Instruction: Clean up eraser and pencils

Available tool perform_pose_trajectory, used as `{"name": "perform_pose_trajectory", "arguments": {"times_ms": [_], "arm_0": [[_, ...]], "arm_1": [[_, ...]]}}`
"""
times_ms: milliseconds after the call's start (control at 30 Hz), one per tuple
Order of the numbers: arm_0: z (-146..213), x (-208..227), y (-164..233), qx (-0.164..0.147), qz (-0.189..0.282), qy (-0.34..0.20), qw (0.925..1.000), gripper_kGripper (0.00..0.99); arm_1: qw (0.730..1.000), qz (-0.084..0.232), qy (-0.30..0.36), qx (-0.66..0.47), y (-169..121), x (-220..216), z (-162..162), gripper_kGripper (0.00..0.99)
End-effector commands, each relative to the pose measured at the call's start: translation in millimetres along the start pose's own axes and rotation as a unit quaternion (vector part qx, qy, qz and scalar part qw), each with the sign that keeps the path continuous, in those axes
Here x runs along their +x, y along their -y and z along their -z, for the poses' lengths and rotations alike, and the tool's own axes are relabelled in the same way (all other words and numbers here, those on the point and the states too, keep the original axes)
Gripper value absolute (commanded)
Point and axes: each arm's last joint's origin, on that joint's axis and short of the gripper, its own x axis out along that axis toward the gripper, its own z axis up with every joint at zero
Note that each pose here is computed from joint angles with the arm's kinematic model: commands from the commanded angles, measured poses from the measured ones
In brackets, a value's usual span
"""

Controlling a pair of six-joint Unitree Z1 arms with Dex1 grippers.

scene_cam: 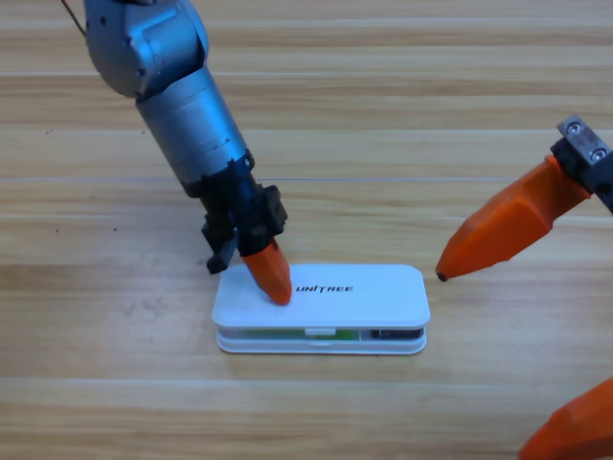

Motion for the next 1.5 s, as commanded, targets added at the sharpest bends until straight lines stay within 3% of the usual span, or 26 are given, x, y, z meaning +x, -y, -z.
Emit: {"name": "perform_pose_trajectory", "arguments": {"times_ms": [33, 767, 867, 967, 1200, 1367, 1500], "arm_0": [[-1.2, 16.3, 12.0, 0.003, 0.003, -0.019, 0.9998, 0.0], [16.0, 53.4, 18.9, 0.009, -0.027, -0.061, 0.9977, 0.0], [6.4, 23.7, 33.2, 0.019, -0.049, -0.051, 0.9973, 0.0], [-13.2, -36.1, 64.7, 0.036, -0.071, -0.027, 0.9965, 0.0], [-35.5, -157.6, 182.4, 0.093, -0.081, 0.083, 0.9889, 0.0], [-24.5, -173.9, 232.5, 0.124, -0.064, 0.122, 0.9827, 0.0], [-22.5, -171.4, 244.3, 0.095, -0.046, 0.126, 0.9864, 0.0]], "arm_1": [[1.0, -0.017, -0.009, 0.007, 1.4, 14.0, 4.5, 0.988], [1.0, -0.017, -0.01, 0.009, 1.7, 15.0, 5.2, 0.988], [1.0, -0.018, -0.011, 0.009, 1.7, 15.2, 5.6, 0.988], [1.0, -0.017, -0.011, 0.009, 1.7, 15.2, 5.7, 0.988], [1.0, -0.016, -0.01, 0.01, 2.0, 15.2, 5.4, 0.989], [1.0, -0.015, -0.011, 0.011, 2.8, 16.1, 5.4, 0.989], [1.0, -0.015, -0.011, 0.011, 2.8, 16.1, 5.4, 0.989]]}}
